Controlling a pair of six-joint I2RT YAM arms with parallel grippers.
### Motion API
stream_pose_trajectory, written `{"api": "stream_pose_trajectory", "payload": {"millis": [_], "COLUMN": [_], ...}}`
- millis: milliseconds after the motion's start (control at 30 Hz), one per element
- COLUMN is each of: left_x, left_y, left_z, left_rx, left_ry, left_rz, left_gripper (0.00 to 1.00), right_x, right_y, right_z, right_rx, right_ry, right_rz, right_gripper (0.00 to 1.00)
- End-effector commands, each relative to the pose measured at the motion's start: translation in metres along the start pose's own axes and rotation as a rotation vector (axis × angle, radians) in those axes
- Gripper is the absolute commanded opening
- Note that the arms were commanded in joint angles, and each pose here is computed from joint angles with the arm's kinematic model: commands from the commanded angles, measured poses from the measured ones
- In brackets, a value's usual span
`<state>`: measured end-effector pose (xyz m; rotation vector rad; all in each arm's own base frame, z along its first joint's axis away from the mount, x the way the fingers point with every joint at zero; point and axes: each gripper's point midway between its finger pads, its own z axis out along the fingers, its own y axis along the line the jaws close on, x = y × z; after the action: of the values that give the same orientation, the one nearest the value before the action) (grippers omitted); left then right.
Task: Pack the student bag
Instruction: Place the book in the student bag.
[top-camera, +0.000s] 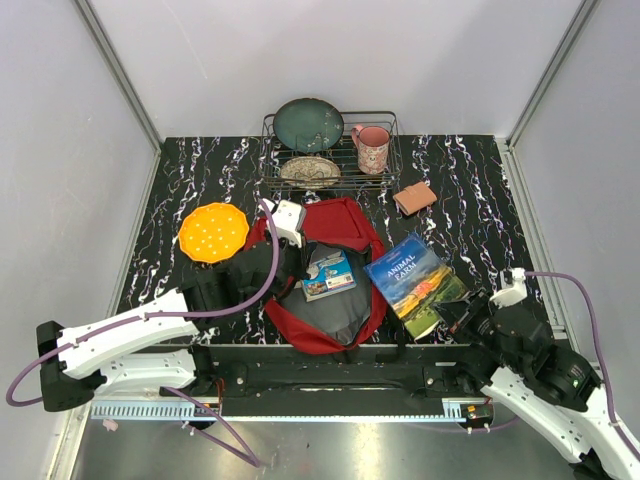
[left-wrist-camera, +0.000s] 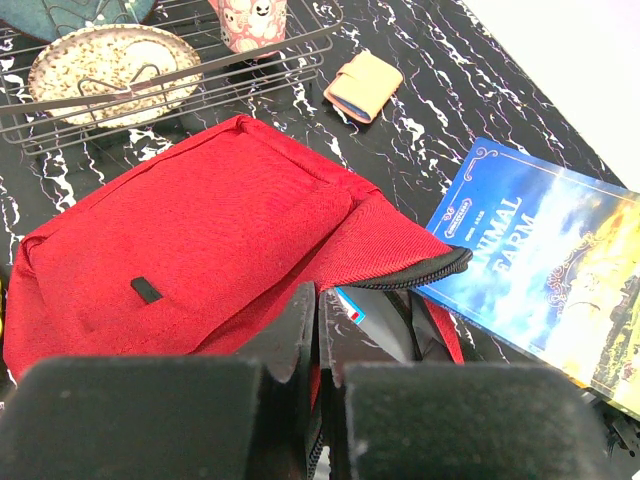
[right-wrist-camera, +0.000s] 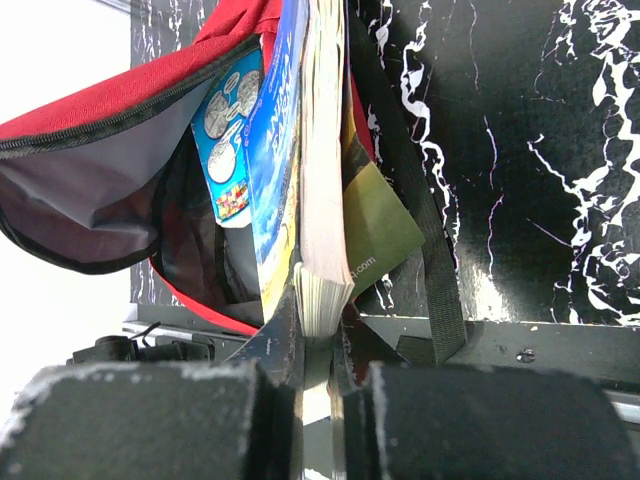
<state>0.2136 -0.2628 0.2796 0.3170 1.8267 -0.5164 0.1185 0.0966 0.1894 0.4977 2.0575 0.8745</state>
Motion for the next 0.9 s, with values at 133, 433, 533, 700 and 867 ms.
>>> {"api": "stream_pose_trajectory", "payload": {"millis": [133,433,533,700,867], "left_x": [-0.059,-0.062,-0.064,-0.067,-0.07], "left_y": [-0.009,-0.007,-0.006,-0.004,-0.002], "left_z": [-0.01,-0.012,-0.011,-0.012,-0.01], "left_rx": [0.039,0.038,0.036,0.028,0.019], "left_ry": [-0.158,-0.167,-0.169,-0.171,-0.175], "left_rz": [-0.094,-0.096,-0.096,-0.09,-0.083], "left_gripper": [0.0,0.0,0.0,0.0,0.0], "right_x": [-0.008,-0.002,0.001,0.016,0.027], "right_y": [0.04,0.042,0.045,0.044,0.047], "right_z": [-0.001,-0.002,-0.003,-0.012,-0.016], "right_rx": [-0.151,-0.18,-0.196,-0.228,-0.275], "right_ry": [-0.005,0.014,0.035,0.116,0.162], "right_rz": [0.009,0.005,-0.01,-0.03,-0.012], "right_gripper": [0.0,0.0,0.0,0.0,0.0]}}
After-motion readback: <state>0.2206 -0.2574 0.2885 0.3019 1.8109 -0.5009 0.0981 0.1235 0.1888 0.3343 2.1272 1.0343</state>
